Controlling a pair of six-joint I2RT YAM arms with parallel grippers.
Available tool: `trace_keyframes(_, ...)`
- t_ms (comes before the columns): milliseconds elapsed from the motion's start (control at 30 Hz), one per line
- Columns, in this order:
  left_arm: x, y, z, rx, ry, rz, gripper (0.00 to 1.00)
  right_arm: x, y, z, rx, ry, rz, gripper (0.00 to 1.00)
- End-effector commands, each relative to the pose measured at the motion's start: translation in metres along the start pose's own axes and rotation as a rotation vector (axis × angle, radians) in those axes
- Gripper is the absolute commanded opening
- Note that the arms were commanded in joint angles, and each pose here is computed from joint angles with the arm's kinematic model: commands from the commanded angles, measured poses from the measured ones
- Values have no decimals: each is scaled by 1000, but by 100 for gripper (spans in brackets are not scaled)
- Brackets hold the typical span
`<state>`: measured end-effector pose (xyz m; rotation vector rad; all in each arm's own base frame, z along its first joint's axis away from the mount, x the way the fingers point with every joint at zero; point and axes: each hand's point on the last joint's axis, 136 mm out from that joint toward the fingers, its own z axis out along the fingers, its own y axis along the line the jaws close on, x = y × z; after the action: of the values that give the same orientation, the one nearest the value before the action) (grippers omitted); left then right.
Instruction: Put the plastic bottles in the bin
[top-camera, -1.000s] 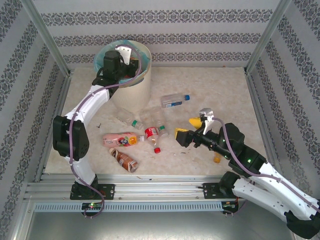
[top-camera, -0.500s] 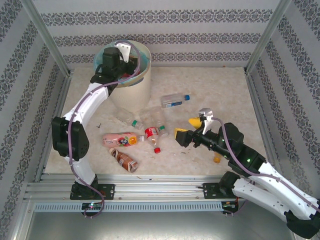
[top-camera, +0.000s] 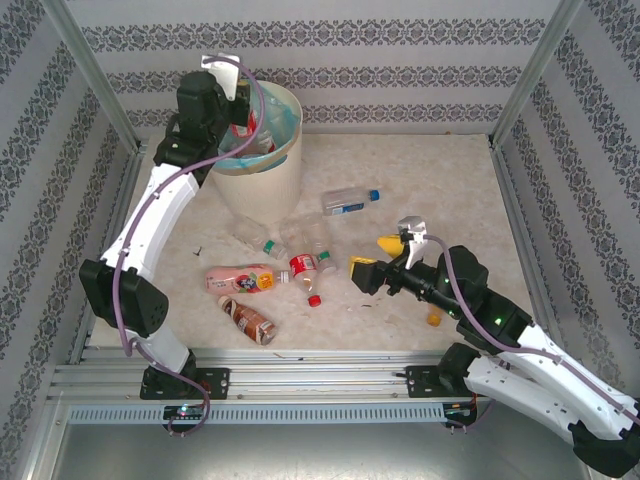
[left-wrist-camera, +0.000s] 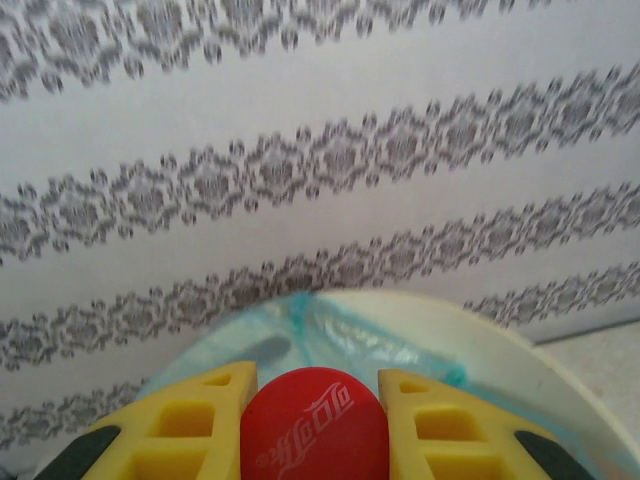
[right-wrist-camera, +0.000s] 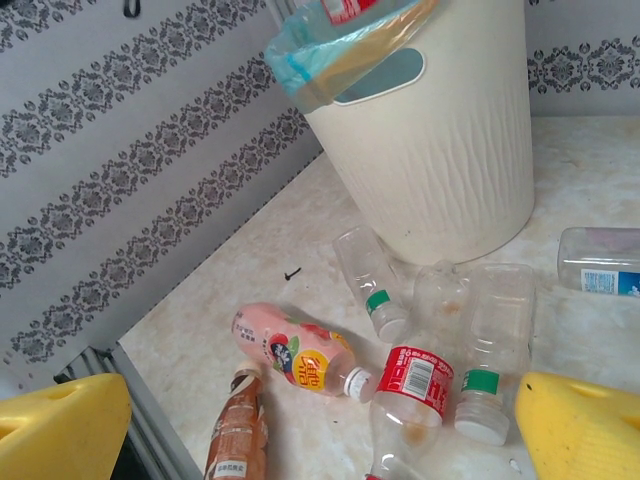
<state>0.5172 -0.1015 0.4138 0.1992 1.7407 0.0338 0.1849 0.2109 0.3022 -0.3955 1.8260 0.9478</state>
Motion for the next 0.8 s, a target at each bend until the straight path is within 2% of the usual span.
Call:
trace_keyframes(0, 54, -2, 12, -13, 142, 51, 0, -8, 6, -6, -10, -22, -18, 98)
trace_keyframes(267, 99, -8, 22, 5, 223, 56, 0, -6, 5, -8, -7, -20, -7, 98)
trace_keyframes(533, 102, -16, 19, 67, 216, -37, 0, -3, 4, -7, -5, -15, -3, 98)
trace_keyframes(767, 124, -14, 26, 68, 276, -16, 0, -3, 3, -5, -2, -14, -7, 98)
